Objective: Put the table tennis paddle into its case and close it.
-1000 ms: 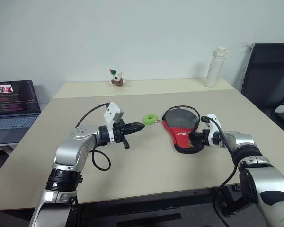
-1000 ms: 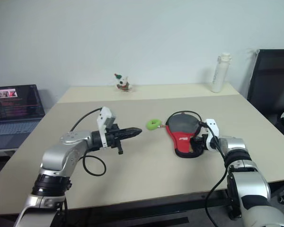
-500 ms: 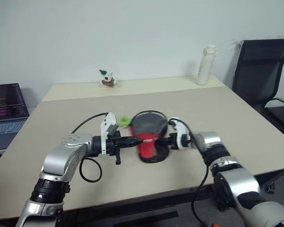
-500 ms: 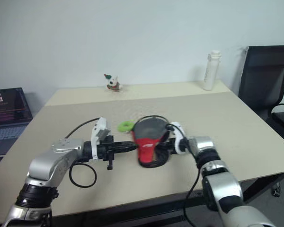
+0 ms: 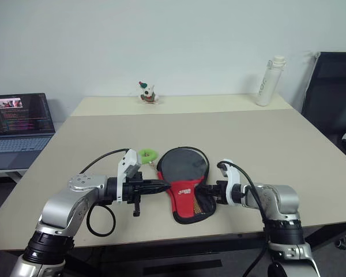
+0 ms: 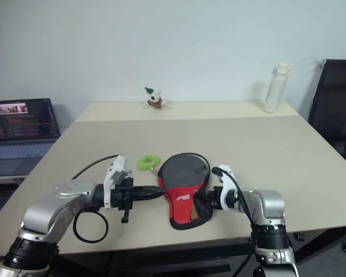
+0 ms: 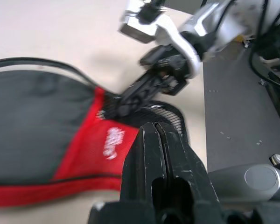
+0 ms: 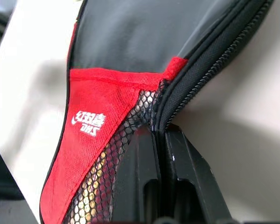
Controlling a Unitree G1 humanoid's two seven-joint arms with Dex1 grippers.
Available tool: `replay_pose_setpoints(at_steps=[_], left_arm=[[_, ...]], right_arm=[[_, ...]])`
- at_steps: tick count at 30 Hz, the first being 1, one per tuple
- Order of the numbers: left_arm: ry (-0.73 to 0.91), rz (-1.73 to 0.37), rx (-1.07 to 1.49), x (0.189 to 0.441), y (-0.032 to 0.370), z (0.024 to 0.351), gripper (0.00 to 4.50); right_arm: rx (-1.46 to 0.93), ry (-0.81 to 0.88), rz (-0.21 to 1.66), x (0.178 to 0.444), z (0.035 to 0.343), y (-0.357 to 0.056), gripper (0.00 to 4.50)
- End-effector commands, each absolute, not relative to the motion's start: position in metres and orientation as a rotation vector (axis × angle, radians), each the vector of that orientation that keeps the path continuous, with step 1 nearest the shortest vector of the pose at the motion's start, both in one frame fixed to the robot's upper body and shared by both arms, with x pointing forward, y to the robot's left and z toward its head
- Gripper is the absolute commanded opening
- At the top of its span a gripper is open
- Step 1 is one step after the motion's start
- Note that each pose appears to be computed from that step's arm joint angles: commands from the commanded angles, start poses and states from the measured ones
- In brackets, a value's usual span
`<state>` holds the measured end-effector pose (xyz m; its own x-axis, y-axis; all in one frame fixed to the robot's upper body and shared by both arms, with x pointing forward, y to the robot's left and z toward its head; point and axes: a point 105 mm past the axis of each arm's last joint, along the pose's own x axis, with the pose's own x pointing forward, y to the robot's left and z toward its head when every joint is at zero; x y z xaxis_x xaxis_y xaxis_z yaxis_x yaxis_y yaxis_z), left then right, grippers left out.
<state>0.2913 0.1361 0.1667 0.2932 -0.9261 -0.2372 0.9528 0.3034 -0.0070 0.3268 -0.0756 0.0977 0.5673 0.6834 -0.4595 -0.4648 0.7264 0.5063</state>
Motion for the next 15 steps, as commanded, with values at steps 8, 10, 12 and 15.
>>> replay_pose_setpoints(at_steps=[8,10,12,15], left_arm=[[0.182,-1.289,0.171,0.294,0.14,0.176,0.0],[0.183,-1.291,0.174,0.294,0.14,0.175,0.0],[0.185,-1.294,0.176,0.294,0.14,0.175,0.0],[0.186,-1.294,0.181,0.294,0.141,0.174,0.0]], right_arm=[[0.438,0.661,0.604,0.295,0.102,-0.074,0.02],[0.448,0.66,0.598,0.293,0.101,-0.072,0.02],[0.452,0.659,0.591,0.291,0.1,-0.071,0.02],[0.445,0.659,0.583,0.29,0.099,-0.074,0.02]])
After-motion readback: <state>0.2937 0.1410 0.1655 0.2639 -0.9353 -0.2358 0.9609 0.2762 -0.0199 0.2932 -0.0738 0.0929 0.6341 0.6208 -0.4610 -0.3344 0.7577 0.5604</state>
